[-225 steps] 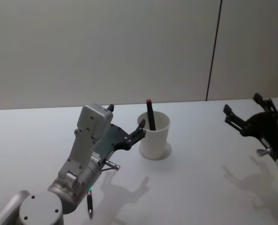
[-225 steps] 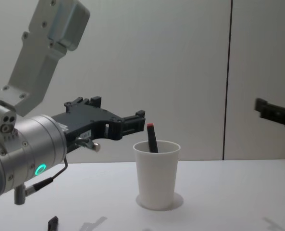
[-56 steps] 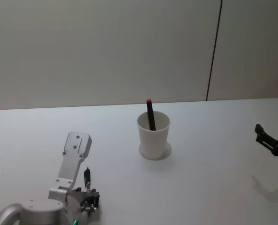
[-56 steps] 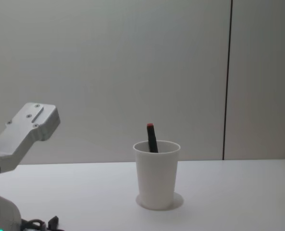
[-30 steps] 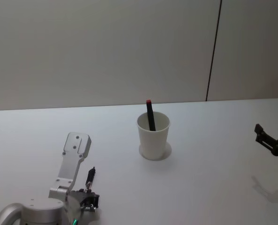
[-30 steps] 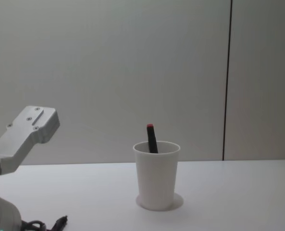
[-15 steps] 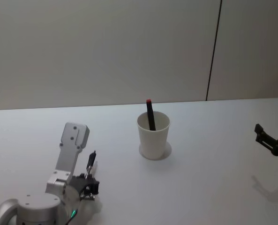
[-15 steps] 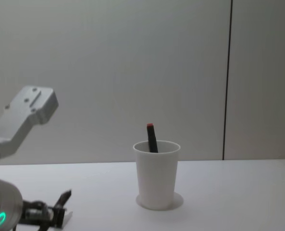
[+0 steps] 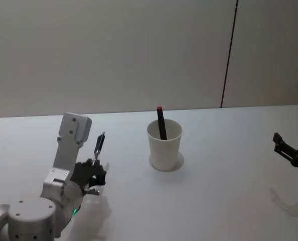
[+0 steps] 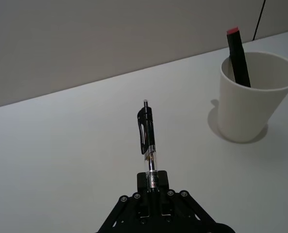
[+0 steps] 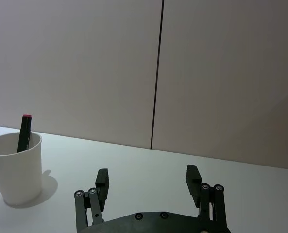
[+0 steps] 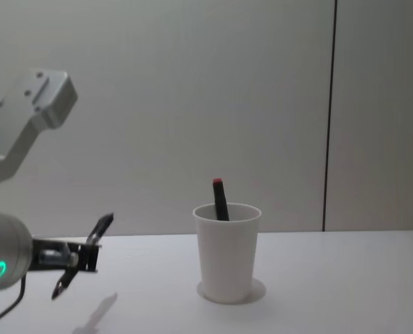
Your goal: Place the pen into the pen holder.
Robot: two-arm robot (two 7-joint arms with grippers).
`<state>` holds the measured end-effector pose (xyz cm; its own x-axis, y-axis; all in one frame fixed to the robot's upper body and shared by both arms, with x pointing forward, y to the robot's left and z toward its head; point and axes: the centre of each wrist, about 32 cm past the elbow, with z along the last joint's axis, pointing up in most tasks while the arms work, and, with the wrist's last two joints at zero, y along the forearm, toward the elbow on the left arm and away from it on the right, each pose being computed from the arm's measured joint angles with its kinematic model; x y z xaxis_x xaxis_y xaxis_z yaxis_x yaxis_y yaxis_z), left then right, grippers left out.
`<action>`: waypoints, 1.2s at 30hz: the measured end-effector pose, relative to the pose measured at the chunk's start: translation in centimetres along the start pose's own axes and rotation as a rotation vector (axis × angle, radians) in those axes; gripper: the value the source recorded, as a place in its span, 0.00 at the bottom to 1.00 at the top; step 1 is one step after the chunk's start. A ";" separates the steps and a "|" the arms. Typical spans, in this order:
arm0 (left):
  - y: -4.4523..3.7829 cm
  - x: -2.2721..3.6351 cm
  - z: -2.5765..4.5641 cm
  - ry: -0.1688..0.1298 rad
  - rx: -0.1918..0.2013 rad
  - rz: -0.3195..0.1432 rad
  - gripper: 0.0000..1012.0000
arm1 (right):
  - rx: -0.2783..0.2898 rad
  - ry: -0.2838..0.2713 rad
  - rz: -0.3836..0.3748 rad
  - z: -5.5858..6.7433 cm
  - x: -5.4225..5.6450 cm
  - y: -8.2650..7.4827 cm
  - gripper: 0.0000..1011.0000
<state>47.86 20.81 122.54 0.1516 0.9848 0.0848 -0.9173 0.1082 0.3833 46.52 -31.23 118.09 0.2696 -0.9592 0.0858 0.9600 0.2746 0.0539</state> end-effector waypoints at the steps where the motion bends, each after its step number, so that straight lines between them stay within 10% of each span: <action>1: -0.01 0.08 0.07 -0.003 -0.010 -0.002 0.14 | 0.000 0.000 0.000 0.0 0.0 0.0 0.99; 23: -0.82 1.95 1.22 -0.110 -0.263 -0.193 0.14 | 0.000 0.000 0.000 0.0 0.0 0.0 0.99; 36: -1.26 1.03 1.27 -0.188 -0.328 -0.304 0.14 | 0.000 0.000 0.000 0.0 0.0 0.0 0.99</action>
<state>49.64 21.52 123.31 0.4667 0.8638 0.1900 -0.8844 0.4539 0.1087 46.52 -31.23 118.09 0.2696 -0.9591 0.0858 0.9600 0.2747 0.0539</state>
